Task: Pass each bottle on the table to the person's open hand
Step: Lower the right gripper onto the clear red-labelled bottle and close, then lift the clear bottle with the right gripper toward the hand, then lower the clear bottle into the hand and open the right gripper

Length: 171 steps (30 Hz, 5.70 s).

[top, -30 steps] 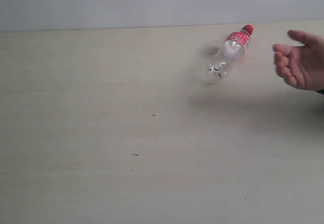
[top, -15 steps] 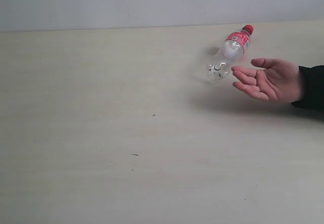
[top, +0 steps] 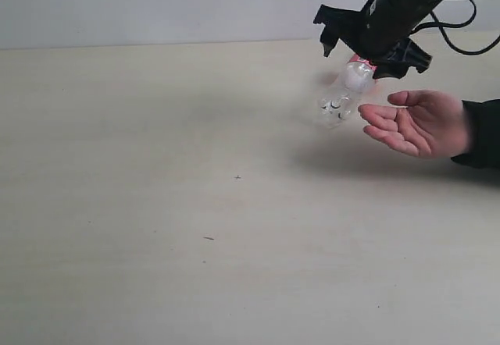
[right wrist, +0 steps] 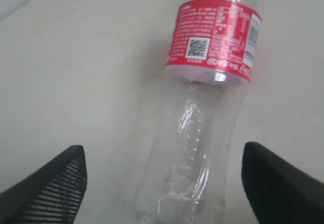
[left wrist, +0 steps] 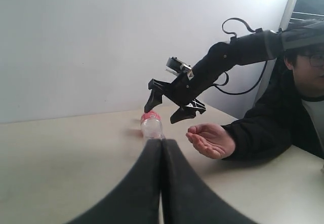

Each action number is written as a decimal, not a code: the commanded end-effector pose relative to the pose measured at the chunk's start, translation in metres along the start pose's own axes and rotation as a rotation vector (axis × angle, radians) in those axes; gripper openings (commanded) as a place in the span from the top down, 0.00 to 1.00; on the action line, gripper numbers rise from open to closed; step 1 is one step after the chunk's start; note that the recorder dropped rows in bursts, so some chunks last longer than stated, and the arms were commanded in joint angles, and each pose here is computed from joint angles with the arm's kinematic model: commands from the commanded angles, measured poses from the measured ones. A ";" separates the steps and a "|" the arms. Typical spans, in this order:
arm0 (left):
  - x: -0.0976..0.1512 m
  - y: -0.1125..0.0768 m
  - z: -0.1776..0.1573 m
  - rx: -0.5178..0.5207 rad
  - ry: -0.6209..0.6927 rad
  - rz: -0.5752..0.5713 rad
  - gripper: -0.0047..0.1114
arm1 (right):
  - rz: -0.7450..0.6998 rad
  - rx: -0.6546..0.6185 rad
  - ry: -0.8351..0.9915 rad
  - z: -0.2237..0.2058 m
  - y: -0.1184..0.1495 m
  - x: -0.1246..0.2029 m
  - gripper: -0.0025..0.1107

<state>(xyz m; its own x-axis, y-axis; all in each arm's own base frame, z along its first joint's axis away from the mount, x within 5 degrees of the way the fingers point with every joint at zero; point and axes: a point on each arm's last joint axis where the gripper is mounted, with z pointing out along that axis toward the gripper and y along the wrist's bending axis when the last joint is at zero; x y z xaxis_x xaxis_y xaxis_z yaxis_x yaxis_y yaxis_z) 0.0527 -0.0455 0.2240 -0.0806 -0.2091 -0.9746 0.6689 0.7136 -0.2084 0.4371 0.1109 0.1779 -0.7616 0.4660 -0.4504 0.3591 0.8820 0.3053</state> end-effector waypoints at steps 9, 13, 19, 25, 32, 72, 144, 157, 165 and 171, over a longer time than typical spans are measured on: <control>0.001 0.000 -0.001 -0.001 -0.001 -0.007 0.96 | 0.018 0.015 -0.099 0.031 -0.006 -0.001 0.29; 0.001 0.000 -0.001 -0.001 -0.001 -0.007 0.96 | 0.020 0.006 -0.089 0.045 -0.008 0.004 0.29; 0.001 0.000 -0.001 -0.001 -0.001 -0.007 0.96 | 0.019 0.012 -0.073 0.058 -0.011 0.010 0.29; 0.001 0.000 -0.001 -0.001 -0.001 -0.007 0.96 | 0.016 0.014 -0.068 0.062 -0.012 0.012 0.33; 0.001 0.000 -0.001 -0.001 -0.001 -0.007 0.96 | 0.015 0.033 -0.047 0.072 -0.016 0.018 0.36; 0.001 0.000 -0.001 -0.001 -0.001 -0.007 0.96 | -0.472 0.119 -0.185 -0.197 -0.014 -0.040 0.98; 0.001 0.000 -0.001 -0.001 -0.001 -0.007 0.96 | -0.528 0.085 0.127 -0.081 -0.074 0.067 0.96; 0.001 0.000 -0.001 -0.001 -0.001 -0.007 0.96 | -0.522 0.065 0.102 -0.080 -0.072 0.065 0.69; 0.001 0.000 -0.001 -0.001 -0.001 -0.007 0.96 | -0.522 0.063 0.100 -0.080 -0.072 0.065 0.55; 0.001 0.000 -0.001 -0.001 -0.001 -0.007 0.96 | -0.522 0.057 0.091 -0.080 -0.071 0.065 0.45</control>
<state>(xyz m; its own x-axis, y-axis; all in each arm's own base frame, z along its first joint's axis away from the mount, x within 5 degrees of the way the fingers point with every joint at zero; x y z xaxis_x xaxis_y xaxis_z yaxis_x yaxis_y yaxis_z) 0.0527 -0.0455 0.2240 -0.0806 -0.2091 -0.9746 0.6689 0.7136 -0.2084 0.3178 0.0730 0.1947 -0.8960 -0.0437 -0.4418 -0.0531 0.9986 0.0088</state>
